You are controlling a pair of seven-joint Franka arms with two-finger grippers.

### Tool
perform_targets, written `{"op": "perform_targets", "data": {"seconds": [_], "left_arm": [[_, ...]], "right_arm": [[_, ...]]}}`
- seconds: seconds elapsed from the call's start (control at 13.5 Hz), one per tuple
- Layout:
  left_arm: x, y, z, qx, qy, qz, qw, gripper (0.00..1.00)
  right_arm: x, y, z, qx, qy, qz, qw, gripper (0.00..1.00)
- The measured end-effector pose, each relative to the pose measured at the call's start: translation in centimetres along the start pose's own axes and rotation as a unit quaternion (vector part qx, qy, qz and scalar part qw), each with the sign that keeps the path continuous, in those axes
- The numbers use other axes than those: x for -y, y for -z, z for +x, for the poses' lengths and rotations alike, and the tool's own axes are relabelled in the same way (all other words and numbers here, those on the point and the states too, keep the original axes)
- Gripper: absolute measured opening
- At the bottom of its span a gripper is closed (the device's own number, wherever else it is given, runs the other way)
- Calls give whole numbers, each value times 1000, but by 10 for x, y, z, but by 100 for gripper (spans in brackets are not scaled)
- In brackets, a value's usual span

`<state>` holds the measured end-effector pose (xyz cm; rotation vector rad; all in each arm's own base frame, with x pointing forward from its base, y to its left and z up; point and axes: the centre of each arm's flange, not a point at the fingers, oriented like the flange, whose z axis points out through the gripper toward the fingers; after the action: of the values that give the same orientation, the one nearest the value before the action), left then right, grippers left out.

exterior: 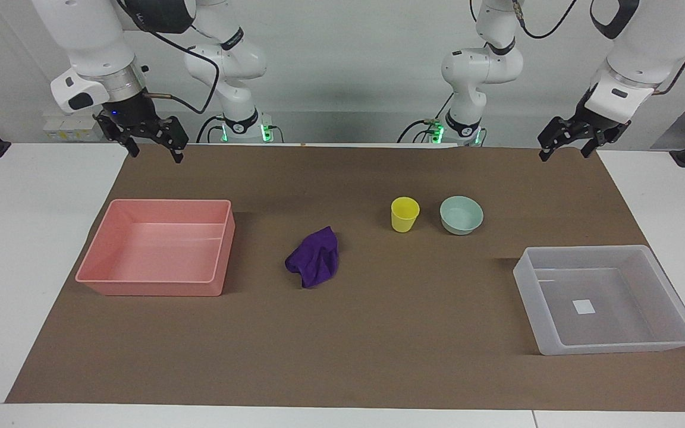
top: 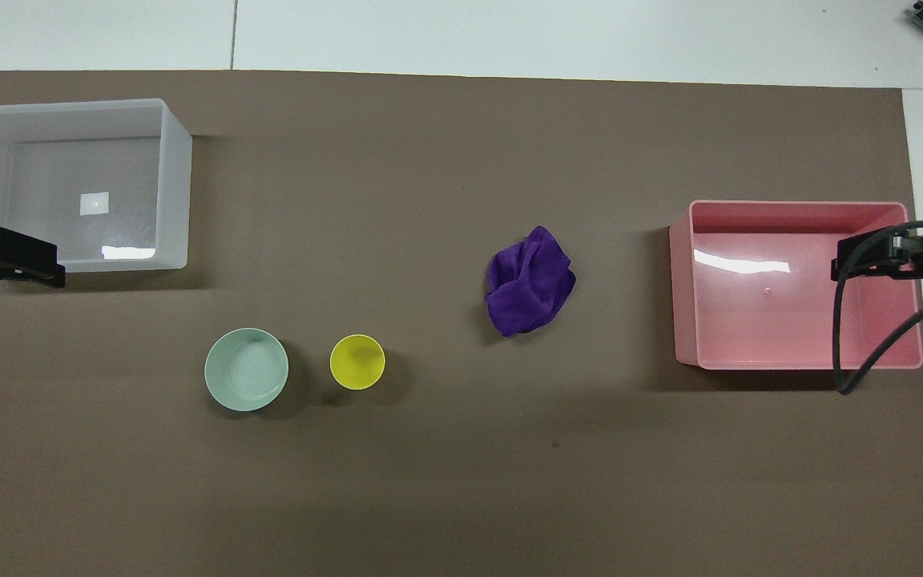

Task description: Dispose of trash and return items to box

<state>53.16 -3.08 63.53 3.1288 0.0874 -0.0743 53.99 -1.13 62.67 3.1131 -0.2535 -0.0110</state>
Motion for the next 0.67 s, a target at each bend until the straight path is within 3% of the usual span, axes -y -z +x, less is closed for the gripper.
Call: {"op": "perform_targets", "data": {"seconds": [0.67], "left_arm": [[0, 0, 0, 1, -3, 0, 1000, 100]], "right_arm": [[0, 0, 0, 0, 0, 0, 1000, 100]]}}
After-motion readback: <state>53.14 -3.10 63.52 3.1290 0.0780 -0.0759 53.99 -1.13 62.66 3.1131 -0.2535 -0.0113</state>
